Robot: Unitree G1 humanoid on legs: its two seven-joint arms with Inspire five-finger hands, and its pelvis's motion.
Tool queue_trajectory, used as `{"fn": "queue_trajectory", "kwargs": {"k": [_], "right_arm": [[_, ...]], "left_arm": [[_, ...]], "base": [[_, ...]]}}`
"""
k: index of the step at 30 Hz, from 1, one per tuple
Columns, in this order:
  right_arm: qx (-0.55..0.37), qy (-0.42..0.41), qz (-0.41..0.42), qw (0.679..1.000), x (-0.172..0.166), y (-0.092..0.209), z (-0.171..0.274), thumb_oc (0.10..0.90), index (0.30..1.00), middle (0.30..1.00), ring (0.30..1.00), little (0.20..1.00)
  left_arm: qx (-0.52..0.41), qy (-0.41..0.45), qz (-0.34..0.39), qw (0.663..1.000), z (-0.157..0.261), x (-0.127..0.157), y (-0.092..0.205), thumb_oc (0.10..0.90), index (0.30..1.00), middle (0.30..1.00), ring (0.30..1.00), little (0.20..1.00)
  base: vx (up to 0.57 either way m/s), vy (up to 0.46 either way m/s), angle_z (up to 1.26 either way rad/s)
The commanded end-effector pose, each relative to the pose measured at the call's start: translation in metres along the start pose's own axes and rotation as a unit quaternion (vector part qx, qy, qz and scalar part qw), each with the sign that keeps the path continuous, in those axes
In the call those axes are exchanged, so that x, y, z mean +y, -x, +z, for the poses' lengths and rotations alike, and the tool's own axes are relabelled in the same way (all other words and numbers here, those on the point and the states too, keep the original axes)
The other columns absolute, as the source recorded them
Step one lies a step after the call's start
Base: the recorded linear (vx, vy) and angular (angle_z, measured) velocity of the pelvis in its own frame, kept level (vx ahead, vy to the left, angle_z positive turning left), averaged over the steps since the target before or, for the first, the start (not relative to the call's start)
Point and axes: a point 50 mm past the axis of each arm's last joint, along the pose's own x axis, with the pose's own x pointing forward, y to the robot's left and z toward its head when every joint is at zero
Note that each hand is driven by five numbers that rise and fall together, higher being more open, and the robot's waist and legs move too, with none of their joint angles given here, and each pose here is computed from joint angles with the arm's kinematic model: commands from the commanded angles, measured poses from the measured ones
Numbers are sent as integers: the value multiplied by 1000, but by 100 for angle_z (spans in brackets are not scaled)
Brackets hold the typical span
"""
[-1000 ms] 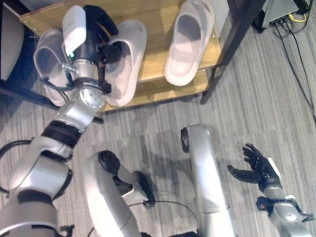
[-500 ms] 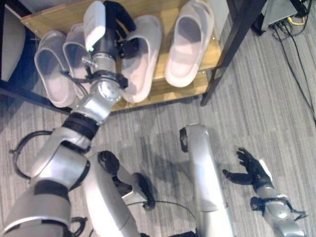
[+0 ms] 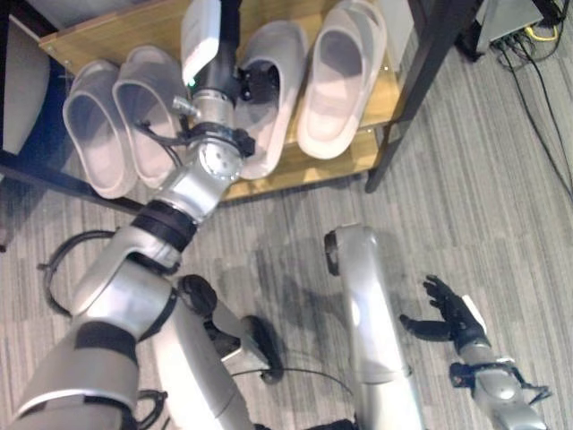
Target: Arrange the slippers neatly on the shoe rack.
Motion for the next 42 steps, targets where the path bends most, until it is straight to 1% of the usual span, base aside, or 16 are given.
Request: {"fn": "queue_trajectory", "kwargs": {"k": [1,4,13,17,20,21,22,26,32,33,34,39,42], "right_arm": [[-72,20,1,997,-4,-1,27,800,900,900,900,900],[-68,25,4,997,-2,0,25,800,900,900,900,900],[-67,31,5,997,-1,0,24,800,900,900,900,900],[-63,33,7,997,1,2,21,800,900,900,900,900],[-59,36,8,998,3,4,19,800,900,900,900,900],[-59,36,9,998,3,4,19,800,900,900,900,900],[-57,37,9,998,4,5,18,800,900,900,900,900],[-49,41,13,998,8,6,14,800,900,900,900,900],[-42,43,15,998,11,7,12,800,900,900,900,900],[-40,45,15,998,11,8,11,800,900,900,900,900],[-40,46,15,998,12,8,11,800,900,900,900,900],[-27,54,15,998,12,10,6,800,900,900,900,900],[-22,54,19,998,13,11,5,800,900,900,900,900]], "left_arm": [[-100,49,84,990,50,46,-29,800,900,900,900,900],[-108,39,81,990,45,49,-21,800,900,900,900,900],[-106,12,73,992,31,52,-12,800,900,900,900,900],[-108,17,75,991,26,54,-3,800,900,900,900,900],[-106,52,78,990,24,56,4,800,900,900,900,900],[-106,52,78,990,24,56,4,800,900,900,900,900],[-106,82,79,988,24,59,8,800,900,900,900,900],[-107,142,73,981,24,62,17,800,900,900,900,900],[-117,182,58,975,26,63,27,800,900,900,900,900],[-122,208,46,969,27,65,33,800,900,900,900,900],[-121,208,46,969,27,65,33,800,900,900,900,900],[-121,282,-4,952,26,68,49,800,900,900,900,900],[-116,295,-30,948,25,70,52,800,900,900,900,900]], "base": [[-9,-17,3],[0,0,0],[-11,-22,5],[0,0,0],[0,0,0],[0,0,0],[0,0,0],[3,-7,3],[-1,-4,1],[0,0,0],[0,0,0],[0,-1,1],[0,0,0]]}}
